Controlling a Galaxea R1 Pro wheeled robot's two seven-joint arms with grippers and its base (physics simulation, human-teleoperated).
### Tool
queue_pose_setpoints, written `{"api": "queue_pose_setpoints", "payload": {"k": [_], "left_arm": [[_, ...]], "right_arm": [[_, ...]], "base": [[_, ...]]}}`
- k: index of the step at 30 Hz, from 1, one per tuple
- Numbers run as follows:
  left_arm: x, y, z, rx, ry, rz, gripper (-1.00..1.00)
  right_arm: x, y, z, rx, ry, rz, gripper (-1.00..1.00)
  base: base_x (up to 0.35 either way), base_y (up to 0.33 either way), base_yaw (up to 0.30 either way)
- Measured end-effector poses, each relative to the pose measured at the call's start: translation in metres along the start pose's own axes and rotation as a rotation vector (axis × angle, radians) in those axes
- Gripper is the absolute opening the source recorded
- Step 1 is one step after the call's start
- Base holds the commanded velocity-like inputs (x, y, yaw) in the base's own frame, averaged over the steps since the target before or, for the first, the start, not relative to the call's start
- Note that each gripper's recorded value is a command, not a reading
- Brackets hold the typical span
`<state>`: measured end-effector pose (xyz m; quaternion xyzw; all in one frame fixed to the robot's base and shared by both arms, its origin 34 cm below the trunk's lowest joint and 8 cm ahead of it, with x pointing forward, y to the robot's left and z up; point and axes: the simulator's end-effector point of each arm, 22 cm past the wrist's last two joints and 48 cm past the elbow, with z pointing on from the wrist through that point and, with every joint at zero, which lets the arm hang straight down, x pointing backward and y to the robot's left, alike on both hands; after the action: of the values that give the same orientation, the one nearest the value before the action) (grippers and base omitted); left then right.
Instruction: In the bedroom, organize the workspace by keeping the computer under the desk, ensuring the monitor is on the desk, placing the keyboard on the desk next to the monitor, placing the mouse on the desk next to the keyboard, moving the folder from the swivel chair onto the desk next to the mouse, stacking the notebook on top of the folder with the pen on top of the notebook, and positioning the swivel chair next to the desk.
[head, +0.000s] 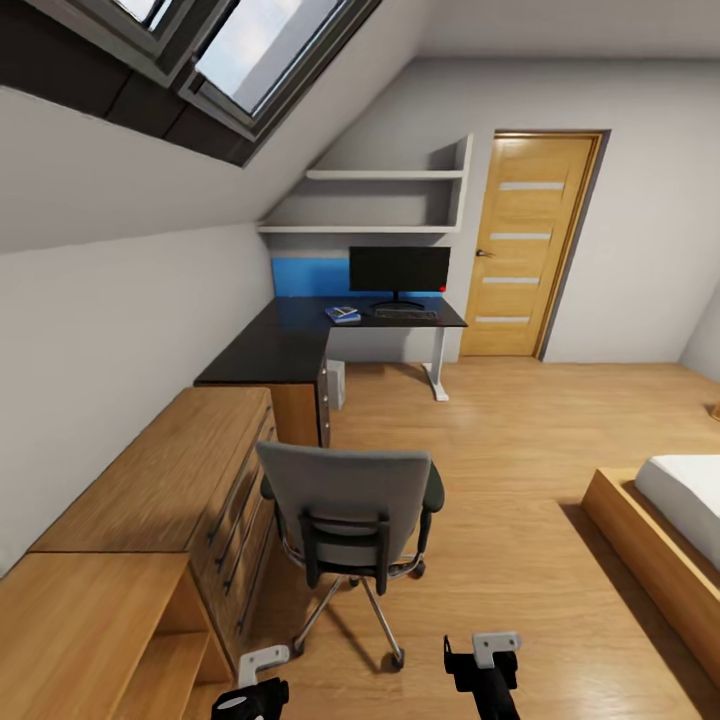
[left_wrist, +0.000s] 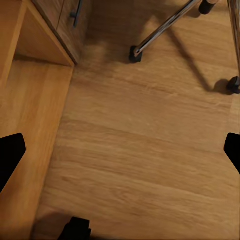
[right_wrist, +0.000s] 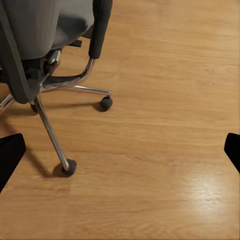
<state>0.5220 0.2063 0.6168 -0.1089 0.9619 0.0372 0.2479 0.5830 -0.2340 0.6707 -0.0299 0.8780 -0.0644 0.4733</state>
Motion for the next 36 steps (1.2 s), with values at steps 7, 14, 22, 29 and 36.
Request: {"api": "queue_pose_setpoints", "payload": {"k": [7,14,22,29,36], "left_arm": [[0.004,0.000,0.009,0.000,0.000,0.000,1.00],[0.008,0.000,0.017,-0.001,0.000,0.000,1.00],[0.013,-0.001,0.028,-0.001,-0.001,0.001,1.00],[0.022,0.003,0.038,-0.011,0.008,0.003,1.00],[0.027,0.004,0.048,-0.012,0.011,-0.001,1.00]], "right_arm": [[0.007,0.001,0.006,0.000,0.000,0.000,1.00],[0.015,0.002,0.012,0.001,-0.001,0.000,1.00],[0.024,0.003,0.019,0.002,-0.001,0.000,1.00],[0.032,0.004,0.025,0.002,-0.001,0.000,1.00],[0.041,0.006,0.031,0.003,-0.002,0.001,1.00]], "base": [[0.000,0.000,0.030],[0.000,0.000,0.003],[0.000,0.000,0.000],[0.000,0.000,0.000],[0.000,0.000,0.000]]}}
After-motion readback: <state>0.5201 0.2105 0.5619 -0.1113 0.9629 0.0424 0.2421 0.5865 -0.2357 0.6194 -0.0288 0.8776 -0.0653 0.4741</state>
